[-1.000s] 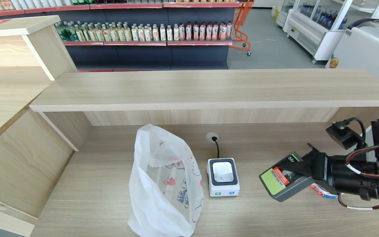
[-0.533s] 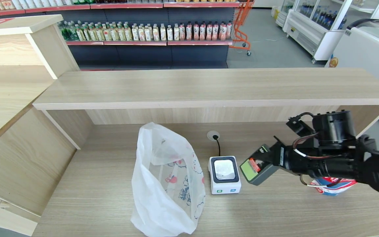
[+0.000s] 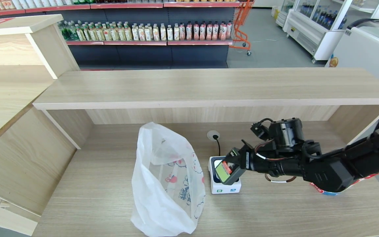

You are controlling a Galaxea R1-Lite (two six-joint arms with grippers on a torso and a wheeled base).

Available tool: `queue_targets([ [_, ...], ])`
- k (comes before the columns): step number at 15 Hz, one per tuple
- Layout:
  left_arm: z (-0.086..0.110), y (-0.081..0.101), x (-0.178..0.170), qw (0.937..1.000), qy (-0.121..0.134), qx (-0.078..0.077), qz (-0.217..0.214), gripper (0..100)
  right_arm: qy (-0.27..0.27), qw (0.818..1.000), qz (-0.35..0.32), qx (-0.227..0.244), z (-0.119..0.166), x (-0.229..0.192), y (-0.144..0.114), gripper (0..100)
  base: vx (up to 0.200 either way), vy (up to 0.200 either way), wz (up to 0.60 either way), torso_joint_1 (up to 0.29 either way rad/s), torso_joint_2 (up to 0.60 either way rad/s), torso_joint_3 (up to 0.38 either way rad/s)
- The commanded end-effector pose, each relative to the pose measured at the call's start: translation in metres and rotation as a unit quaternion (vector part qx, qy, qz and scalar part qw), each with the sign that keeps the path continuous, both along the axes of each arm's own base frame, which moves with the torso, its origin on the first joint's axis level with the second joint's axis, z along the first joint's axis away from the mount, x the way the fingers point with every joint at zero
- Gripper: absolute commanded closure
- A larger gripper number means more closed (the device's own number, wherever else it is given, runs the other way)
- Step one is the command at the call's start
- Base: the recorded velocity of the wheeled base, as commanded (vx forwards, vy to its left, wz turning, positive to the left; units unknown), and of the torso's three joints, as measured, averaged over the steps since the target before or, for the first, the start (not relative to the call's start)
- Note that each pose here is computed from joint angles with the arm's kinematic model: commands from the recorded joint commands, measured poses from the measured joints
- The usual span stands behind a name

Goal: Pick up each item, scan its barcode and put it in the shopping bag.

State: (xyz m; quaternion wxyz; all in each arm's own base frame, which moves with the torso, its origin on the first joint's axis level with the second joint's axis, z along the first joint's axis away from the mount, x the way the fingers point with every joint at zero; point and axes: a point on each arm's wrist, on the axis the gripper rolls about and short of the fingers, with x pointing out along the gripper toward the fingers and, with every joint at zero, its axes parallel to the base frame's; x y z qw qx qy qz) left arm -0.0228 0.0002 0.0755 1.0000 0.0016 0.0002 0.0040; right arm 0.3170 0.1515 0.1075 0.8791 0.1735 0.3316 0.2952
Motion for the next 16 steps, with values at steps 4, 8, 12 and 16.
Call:
queue_targets([
  [4,0.000,0.000,0.000,1.0000,0.000,0.000,0.001,0,-0.028,0.999,0.026,-0.008,-0.008,0.028,0.025,100,0.000,0.000,0.00,0.000,0.00,0.000],
  [8,0.000,0.000,0.000,1.0000,0.000,0.000,0.000,0,-0.043,0.997,0.050,-0.037,-0.020,0.032,0.032,100,0.000,0.000,0.00,0.000,0.00,0.000],
  [12,0.000,0.000,0.000,1.0000,0.000,0.000,0.001,0,-0.055,0.996,0.043,-0.047,-0.015,0.030,0.029,100,0.000,0.000,0.00,0.000,0.00,0.000],
  [16,0.000,0.000,0.000,1.0000,0.000,0.000,0.001,0,-0.060,0.998,0.016,-0.010,0.021,0.009,0.012,100,0.000,0.000,0.00,0.000,0.00,0.000],
])
